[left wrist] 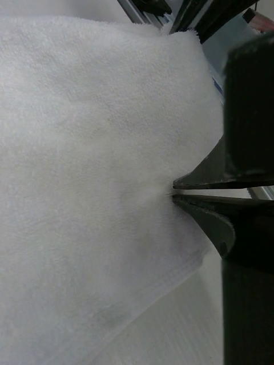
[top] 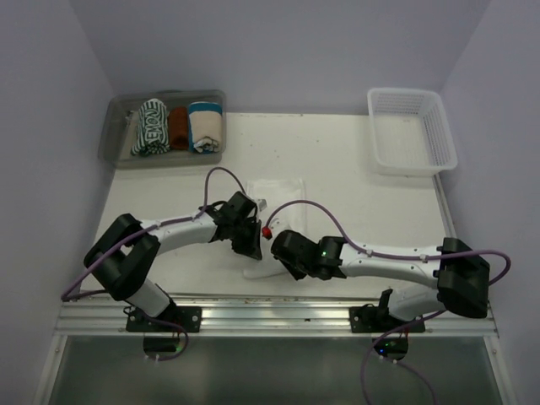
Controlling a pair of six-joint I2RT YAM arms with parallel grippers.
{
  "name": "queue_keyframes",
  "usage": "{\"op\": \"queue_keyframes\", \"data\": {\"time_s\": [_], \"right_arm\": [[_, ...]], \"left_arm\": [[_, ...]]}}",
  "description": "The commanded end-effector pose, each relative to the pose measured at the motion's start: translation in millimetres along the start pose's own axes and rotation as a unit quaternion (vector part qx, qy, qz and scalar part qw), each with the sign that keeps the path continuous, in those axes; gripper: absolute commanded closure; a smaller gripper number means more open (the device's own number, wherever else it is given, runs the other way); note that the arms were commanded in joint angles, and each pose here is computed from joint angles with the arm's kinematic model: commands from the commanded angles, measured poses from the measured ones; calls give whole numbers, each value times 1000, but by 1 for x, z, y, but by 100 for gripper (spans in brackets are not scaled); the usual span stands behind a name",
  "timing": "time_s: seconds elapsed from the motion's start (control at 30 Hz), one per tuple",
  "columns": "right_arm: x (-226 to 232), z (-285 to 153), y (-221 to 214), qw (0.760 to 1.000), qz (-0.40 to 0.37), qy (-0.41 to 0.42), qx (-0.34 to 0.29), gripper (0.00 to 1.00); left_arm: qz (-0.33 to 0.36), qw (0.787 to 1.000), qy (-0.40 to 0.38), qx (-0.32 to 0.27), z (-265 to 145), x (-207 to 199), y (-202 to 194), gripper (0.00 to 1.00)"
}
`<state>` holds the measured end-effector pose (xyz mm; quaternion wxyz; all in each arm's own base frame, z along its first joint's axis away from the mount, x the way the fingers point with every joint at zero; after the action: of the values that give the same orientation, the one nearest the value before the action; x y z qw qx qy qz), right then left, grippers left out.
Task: Roll the towels
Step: Roll the towel
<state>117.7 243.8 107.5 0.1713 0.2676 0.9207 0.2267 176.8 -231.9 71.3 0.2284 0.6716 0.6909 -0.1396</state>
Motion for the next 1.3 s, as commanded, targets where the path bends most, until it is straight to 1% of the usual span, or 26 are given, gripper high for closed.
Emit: {"op": "queue_keyframes", "data": {"time_s": [0.0,0.03,0.13,0.2,0.33,0.53,0.63,0.67,0.7,0.8,0.87,0.9,0.97,1.0,1.07,1.1,1.17,1.2,1.27], "right_arm": [[0,-6,0,1000,1,10,8,75],[-1,-5,-1,1000,-1,7,12,57],[7,-4,1,999,-26,20,12,49],[13,-3,6,999,-51,12,8,49],[14,7,14,997,-75,-2,-2,50],[18,29,7,993,-116,-7,16,55],[21,36,5,993,-115,-8,16,56],[23,37,5,994,-108,-7,14,55],[23,39,2,994,-106,-12,15,51],[22,43,-3,995,-92,-23,17,50],[23,45,-3,996,-83,-23,13,53],[23,46,-6,996,-82,-24,14,60],[24,47,-6,997,-76,-23,10,66],[24,48,-8,997,-74,-26,11,72],[23,48,-9,997,-73,-26,11,77],[23,48,-9,997,-74,-26,12,88],[24,46,-8,997,-74,-19,11,97],[24,41,-5,997,-72,-16,3,100],[25,34,-1,998,-70,-4,-4,100]], "left_arm": [[5,1000,-24,0,8,-10,8,89],[4,1000,-23,2,9,-9,7,89],[4,1000,-25,4,9,-8,6,89],[3,1000,-22,2,7,-8,6,89],[1,1000,-18,-3,3,-5,9,89],[-5,1000,-28,-2,1,-4,12,89],[-7,999,-31,0,2,-4,13,89],[-8,1000,-29,3,3,-3,13,89],[-10,1000,-28,4,3,-3,13,89],[-14,999,-30,3,3,-2,13,89],[-16,999,-33,1,3,-3,14,89],[-15,999,-33,0,2,-3,14,89],[-15,999,-32,0,2,-3,15,89],[-15,999,-32,0,1,-3,16,89],[-15,999,-29,0,1,-2,16,89],[-15,999,-29,-1,1,-2,17,89],[-14,999,-30,-3,-1,-2,17,89],[-14,999,-30,-3,-1,-2,17,89],[-12,999,-30,-6,-2,-2,17,88]]}}
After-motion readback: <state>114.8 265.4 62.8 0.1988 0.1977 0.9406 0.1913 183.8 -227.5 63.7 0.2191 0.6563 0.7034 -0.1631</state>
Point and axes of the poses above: each gripper's point midway between its finger pads, its own z axis out along the fingers, its own x axis along the line the jaws close on, y = z × x, the point moved 5 cm from there along -z, back along the fingers, and after that the axes turned 14 degrees about -z, right-handed, at the moved point
